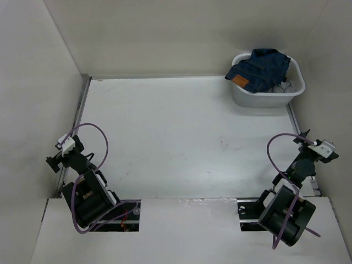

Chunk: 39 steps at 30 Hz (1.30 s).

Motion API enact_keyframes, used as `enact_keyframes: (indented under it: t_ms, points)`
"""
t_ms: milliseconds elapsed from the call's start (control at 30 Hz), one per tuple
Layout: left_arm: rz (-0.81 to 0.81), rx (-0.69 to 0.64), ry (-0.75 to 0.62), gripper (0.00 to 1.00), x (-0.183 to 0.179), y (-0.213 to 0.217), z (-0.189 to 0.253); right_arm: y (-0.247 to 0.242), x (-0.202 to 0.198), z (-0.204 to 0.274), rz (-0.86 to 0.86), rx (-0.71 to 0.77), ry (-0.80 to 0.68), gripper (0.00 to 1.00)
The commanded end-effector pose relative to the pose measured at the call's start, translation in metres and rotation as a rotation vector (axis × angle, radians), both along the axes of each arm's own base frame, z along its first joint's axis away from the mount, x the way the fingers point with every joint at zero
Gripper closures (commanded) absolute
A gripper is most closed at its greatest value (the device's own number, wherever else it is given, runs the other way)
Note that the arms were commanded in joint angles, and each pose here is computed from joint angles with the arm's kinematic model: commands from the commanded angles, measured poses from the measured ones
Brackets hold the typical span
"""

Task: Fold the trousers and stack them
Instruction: Grab the trousers from the pile

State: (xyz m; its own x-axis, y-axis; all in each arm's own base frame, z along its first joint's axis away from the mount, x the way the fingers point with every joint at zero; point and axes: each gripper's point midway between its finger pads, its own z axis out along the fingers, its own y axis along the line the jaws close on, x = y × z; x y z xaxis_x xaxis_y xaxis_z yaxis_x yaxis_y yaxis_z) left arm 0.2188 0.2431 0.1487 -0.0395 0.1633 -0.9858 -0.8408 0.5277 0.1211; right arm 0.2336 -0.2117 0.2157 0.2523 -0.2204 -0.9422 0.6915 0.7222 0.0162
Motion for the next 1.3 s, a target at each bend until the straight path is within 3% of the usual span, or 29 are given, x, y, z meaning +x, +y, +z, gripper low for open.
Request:
enact_keyframes:
  t_ms: [0,333,500,633,667,767,833,900,1000,1100,1167,1267]
  points:
    - [-0.001,0.114,-0.176,0.0,-0.004,-0.003,0.047,0.018,-0.015,0.032,0.03,-0.114,-0.133,0.0]
    - [-0.016,0.108,-0.185,0.0,-0.003,-0.005,0.047,0.009,-0.014,0.026,0.004,-0.076,-0.136,0.0]
    - [-0.017,0.167,-0.125,0.0,0.008,-0.006,0.063,0.039,-0.006,0.075,0.086,-0.251,-0.126,0.0]
    - [-0.083,0.305,-0.02,0.0,0.043,-0.033,0.107,0.099,0.059,0.128,0.385,-0.415,0.03,0.0]
    - [-0.115,0.333,0.042,0.0,0.058,-0.041,0.112,0.119,0.082,0.133,0.48,-0.439,0.077,0.0]
    - [-0.17,0.407,0.063,0.0,0.094,-0.056,0.154,0.185,0.137,0.131,0.699,-0.444,0.252,0.0]
    - [-0.227,0.449,0.067,0.0,0.117,-0.076,0.178,0.214,0.154,0.132,0.727,-0.463,0.354,0.0]
    - [-0.352,0.45,0.129,0.0,0.145,-0.109,0.18,0.239,0.173,0.155,0.717,-0.489,0.31,0.0]
    - [-0.666,0.343,0.236,0.0,0.18,-0.186,0.148,0.241,0.21,0.189,0.715,-0.234,0.192,0.0]
    - [-1.035,0.137,0.369,0.0,0.19,-0.275,0.107,0.225,0.264,0.176,0.722,0.067,0.297,0.0]
    - [-1.204,-0.045,0.448,0.0,0.185,-0.319,0.088,0.213,0.297,0.153,0.662,0.136,0.443,0.0]
    - [-1.343,-0.318,0.534,0.0,0.179,-0.357,0.071,0.195,0.33,0.129,0.499,0.195,0.515,0.0]
